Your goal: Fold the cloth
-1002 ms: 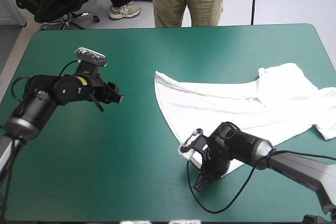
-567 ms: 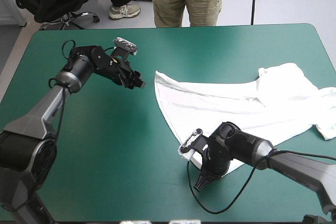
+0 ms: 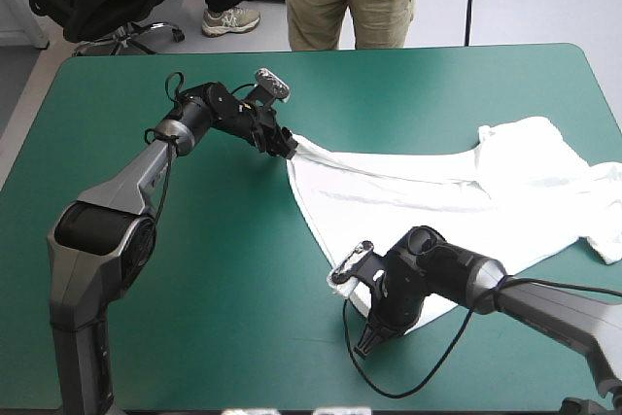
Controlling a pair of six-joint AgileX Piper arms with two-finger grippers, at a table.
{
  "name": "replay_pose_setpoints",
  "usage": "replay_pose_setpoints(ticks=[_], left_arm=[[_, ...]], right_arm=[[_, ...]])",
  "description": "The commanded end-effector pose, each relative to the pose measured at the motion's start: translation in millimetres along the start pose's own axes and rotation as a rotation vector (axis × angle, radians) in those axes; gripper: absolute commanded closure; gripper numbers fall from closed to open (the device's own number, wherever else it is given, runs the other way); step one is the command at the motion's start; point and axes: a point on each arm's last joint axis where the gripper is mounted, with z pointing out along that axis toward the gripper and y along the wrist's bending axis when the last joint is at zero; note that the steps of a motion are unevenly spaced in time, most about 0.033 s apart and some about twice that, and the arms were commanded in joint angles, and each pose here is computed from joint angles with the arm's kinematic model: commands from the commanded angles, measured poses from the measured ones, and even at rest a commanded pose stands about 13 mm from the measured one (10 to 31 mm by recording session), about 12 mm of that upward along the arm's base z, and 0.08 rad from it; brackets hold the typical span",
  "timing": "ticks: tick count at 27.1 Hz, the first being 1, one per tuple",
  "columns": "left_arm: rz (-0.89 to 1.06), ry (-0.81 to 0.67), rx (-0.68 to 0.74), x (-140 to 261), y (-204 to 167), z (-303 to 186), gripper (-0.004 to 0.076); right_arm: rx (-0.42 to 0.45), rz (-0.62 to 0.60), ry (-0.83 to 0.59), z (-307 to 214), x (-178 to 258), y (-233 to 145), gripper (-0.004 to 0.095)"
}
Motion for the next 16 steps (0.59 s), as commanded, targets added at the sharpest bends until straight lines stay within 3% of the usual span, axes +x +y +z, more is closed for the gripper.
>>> replay_pose_setpoints(ticks=[1,6,8,12,16], left_arm=[[0.019,-0.159,-0.014,-26.2,-1.6,-19.5,0.0308],[0.027,-0.24,0.048,-28.8,-3.7,-6.1,0.0339],[0.032,-0.231,0.049,-26.9,-3.0,-2.3,0.0426],[0.036,-0.196,0.085,-21.2,-4.9,4.4,0.0725],[0.046,-0.166,0.1,-16.3,-5.2,10.4,0.0739]], right_arm=[[-0.082,0.044,-0.025,-1.9,-0.9,9.6,0.0925],[-0.087,0.049,-0.027,-1.9,-1.2,10.1,0.0926],[-0.091,0.051,-0.027,-2.0,-1.2,10.4,0.0926],[-0.102,0.06,-0.03,-2.1,-1.5,11.4,0.0925],[-0.102,0.071,-0.063,-3.7,-3.7,11.4,0.0925]])
